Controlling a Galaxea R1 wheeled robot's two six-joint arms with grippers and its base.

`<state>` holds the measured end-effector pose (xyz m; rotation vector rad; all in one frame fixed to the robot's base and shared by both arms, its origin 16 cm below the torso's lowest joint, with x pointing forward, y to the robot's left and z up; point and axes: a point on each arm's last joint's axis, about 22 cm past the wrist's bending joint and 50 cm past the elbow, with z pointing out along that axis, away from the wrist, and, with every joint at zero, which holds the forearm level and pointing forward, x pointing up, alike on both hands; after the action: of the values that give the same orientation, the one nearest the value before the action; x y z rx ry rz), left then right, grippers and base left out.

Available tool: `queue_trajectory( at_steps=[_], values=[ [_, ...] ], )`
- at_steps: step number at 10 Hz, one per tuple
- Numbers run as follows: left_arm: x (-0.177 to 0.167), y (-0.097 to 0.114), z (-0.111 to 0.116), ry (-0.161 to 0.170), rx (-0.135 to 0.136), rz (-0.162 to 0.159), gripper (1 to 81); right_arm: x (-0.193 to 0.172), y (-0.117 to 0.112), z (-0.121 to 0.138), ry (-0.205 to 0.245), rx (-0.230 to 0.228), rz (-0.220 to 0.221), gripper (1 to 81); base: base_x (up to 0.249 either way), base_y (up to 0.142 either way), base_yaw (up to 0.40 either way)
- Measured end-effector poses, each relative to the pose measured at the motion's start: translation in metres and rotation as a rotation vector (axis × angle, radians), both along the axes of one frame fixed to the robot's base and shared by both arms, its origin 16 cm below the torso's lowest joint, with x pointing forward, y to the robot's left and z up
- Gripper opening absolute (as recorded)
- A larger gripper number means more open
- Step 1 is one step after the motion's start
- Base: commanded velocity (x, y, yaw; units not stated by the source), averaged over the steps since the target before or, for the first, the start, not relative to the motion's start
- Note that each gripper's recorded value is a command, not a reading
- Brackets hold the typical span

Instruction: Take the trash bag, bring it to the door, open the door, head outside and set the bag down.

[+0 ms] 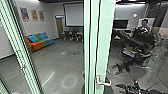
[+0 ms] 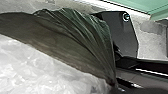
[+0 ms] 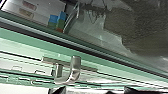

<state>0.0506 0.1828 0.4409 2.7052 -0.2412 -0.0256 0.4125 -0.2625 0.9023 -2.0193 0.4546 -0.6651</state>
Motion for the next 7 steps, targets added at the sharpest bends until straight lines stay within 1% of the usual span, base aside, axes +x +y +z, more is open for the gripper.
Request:
queue_trajectory(
  at_steps=[1,2,4,7],
  values=[
    [0.000,0.000,0.000,0.000,0.000,0.000,1.0,0.009,0.005,0.006,-0.006,0.003,0.020,81.1,0.000,0.000,0.000],
    [0.000,0.000,0.000,0.001,0.000,0.001,1.0,0.014,0.009,0.009,-0.009,0.006,0.032,81.1,0.000,0.000,0.000],
    [0.000,0.000,0.000,0.001,0.000,0.000,1.0,0.016,0.023,0.013,-0.011,0.020,0.059,81.1,0.000,0.000,0.000],
    [0.000,0.000,0.000,0.003,-0.001,0.004,1.0,0.019,0.057,0.014,-0.014,0.051,0.104,81.1,0.000,0.000,0.000]
  ],
)
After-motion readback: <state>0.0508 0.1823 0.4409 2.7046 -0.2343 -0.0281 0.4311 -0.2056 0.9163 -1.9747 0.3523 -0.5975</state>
